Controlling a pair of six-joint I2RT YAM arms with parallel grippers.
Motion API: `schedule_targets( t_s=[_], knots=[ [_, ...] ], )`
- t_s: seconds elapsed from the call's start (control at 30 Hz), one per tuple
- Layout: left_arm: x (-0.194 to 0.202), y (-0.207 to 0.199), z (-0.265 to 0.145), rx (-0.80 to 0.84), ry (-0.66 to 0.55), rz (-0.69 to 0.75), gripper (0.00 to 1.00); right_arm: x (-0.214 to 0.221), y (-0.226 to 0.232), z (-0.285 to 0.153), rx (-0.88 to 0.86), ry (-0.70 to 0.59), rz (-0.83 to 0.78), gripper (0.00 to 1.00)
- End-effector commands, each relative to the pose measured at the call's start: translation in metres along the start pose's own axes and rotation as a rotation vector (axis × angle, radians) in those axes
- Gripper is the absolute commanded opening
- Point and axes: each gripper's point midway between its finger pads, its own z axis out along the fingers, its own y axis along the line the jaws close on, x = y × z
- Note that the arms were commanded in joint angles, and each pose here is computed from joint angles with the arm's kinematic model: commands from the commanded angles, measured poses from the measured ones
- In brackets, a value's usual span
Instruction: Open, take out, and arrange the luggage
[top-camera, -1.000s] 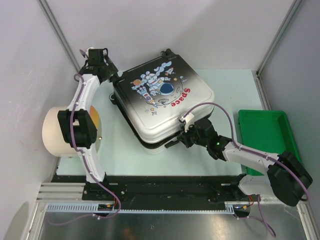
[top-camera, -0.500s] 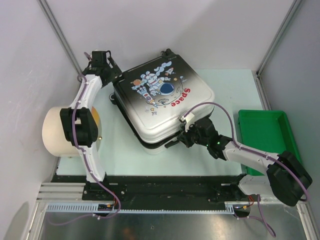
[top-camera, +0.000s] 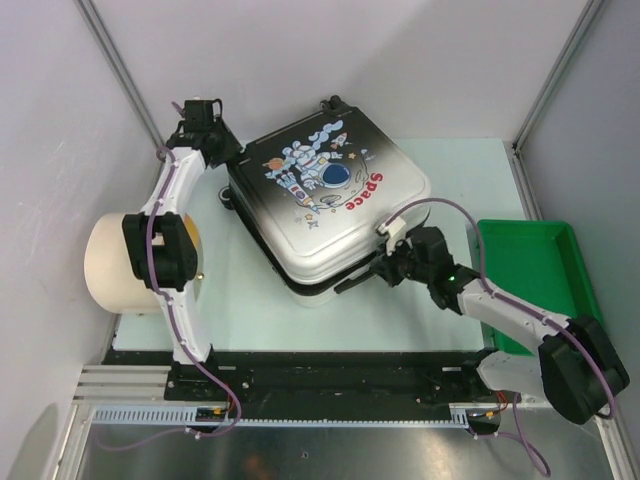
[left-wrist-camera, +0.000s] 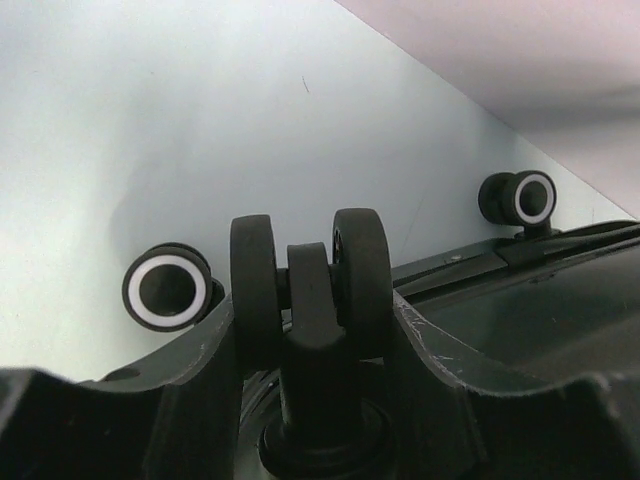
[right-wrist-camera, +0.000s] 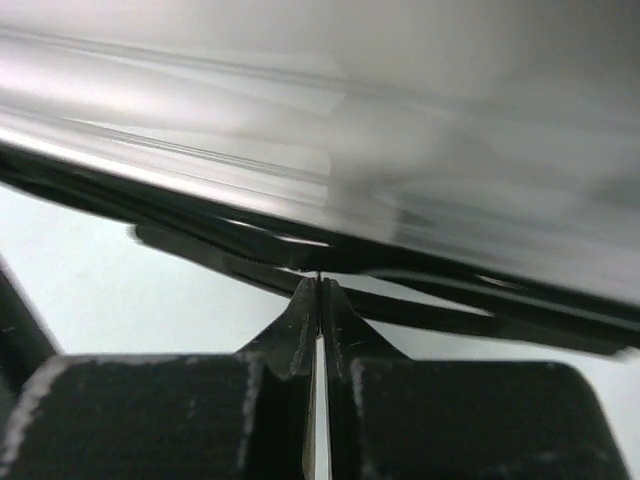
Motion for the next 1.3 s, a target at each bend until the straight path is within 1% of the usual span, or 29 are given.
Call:
schedule_targets(
  t_s=[0.0, 0.07, 0.13, 0.17, 0.2, 0.3, 0.33, 0.43, 0.47, 0.5, 0.57, 0.6, 0.63, 0.7, 0.77, 0.8, 0.83, 0.93, 1.0, 1.03, 1.1, 1.13, 1.2, 1.23, 1.27],
  knots=[
    [-0.013, -0.006, -0.006, 0.073, -0.001, 0.068, 0.0, -0.018, -0.08, -0.036, 0.261, -0.055, -0.074, 0.0],
    [-0.012, -0.008, -0.006, 0.09, 0.008, 0.09, 0.0, -0.014, -0.105, -0.051, 0.305, -0.043, -0.088, 0.0],
    [-0.011, -0.008, -0.003, 0.093, 0.011, 0.109, 0.0, -0.014, -0.12, -0.06, 0.31, -0.044, -0.151, 0.0],
    [-0.011, -0.011, -0.004, 0.11, 0.015, 0.117, 0.0, -0.013, -0.139, -0.071, 0.351, -0.047, -0.15, 0.0],
    [-0.009, -0.011, -0.001, 0.112, 0.021, 0.123, 0.0, -0.014, -0.142, -0.073, 0.331, -0.051, -0.2, 0.0],
    [-0.009, -0.015, 0.002, 0.135, 0.03, 0.145, 0.0, -0.016, -0.167, -0.081, 0.337, -0.076, -0.267, 0.0],
    [-0.012, -0.017, 0.002, 0.143, 0.021, 0.156, 0.0, -0.019, -0.18, -0.082, 0.345, -0.09, -0.325, 0.0],
    [-0.014, -0.019, 0.006, 0.152, 0.019, 0.179, 0.0, -0.032, -0.201, -0.092, 0.293, -0.157, -0.402, 0.0],
    [-0.013, -0.018, 0.009, 0.15, 0.023, 0.184, 0.0, -0.028, -0.207, -0.087, 0.25, -0.153, -0.386, 0.0],
    [-0.013, -0.018, 0.011, 0.15, 0.022, 0.191, 0.0, -0.043, -0.212, -0.093, 0.204, -0.195, -0.408, 0.0],
    [-0.013, -0.018, 0.015, 0.155, 0.025, 0.204, 0.0, -0.039, -0.222, -0.087, 0.157, -0.186, -0.393, 0.0],
    [-0.013, -0.019, 0.016, 0.157, 0.024, 0.208, 0.0, -0.05, -0.225, -0.088, 0.138, -0.211, -0.425, 0.0],
    [-0.015, -0.021, 0.016, 0.164, 0.02, 0.213, 0.0, -0.052, -0.231, -0.089, 0.136, -0.22, -0.445, 0.0],
    [-0.013, -0.022, 0.021, 0.174, 0.03, 0.224, 0.0, -0.05, -0.238, -0.08, 0.104, -0.239, -0.466, 0.0],
    [-0.014, -0.025, 0.024, 0.193, 0.03, 0.24, 0.0, -0.062, -0.244, -0.075, 0.078, -0.271, -0.512, 0.0],
    [-0.014, -0.026, 0.025, 0.2, 0.032, 0.246, 0.0, -0.057, -0.248, -0.065, 0.057, -0.27, -0.508, 0.0],
    [-0.017, -0.029, 0.025, 0.208, 0.022, 0.263, 0.0, -0.067, -0.25, -0.06, 0.051, -0.291, -0.545, 0.0],
    [-0.015, -0.034, 0.03, 0.22, 0.023, 0.288, 0.0, -0.072, -0.26, -0.043, 0.037, -0.318, -0.578, 0.0],
    [-0.01, -0.038, 0.033, 0.235, 0.033, 0.302, 0.0, -0.089, -0.262, -0.033, 0.031, -0.356, -0.619, 0.0],
    [-0.011, -0.041, 0.032, 0.243, 0.028, 0.314, 0.0, -0.087, -0.263, -0.025, 0.017, -0.361, -0.615, 0.0],
    [-0.004, -0.047, 0.035, 0.258, 0.04, 0.331, 0.0, -0.097, -0.26, -0.015, 0.003, -0.383, -0.655, 0.0],
    [-0.002, -0.05, 0.035, 0.262, 0.041, 0.344, 0.0, -0.097, -0.263, -0.007, -0.001, -0.395, -0.647, 0.0],
    [0.006, -0.058, 0.036, 0.285, 0.055, 0.357, 0.0, -0.113, -0.263, 0.002, -0.01, -0.433, -0.665, 0.0],
    [0.008, -0.062, 0.035, 0.294, 0.055, 0.363, 0.0, -0.116, -0.263, 0.006, -0.021, -0.442, -0.639, 0.0],
    [0.014, -0.069, 0.035, 0.309, 0.064, 0.373, 0.0, -0.109, -0.264, 0.016, -0.04, -0.441, -0.606, 0.0]
  ],
)
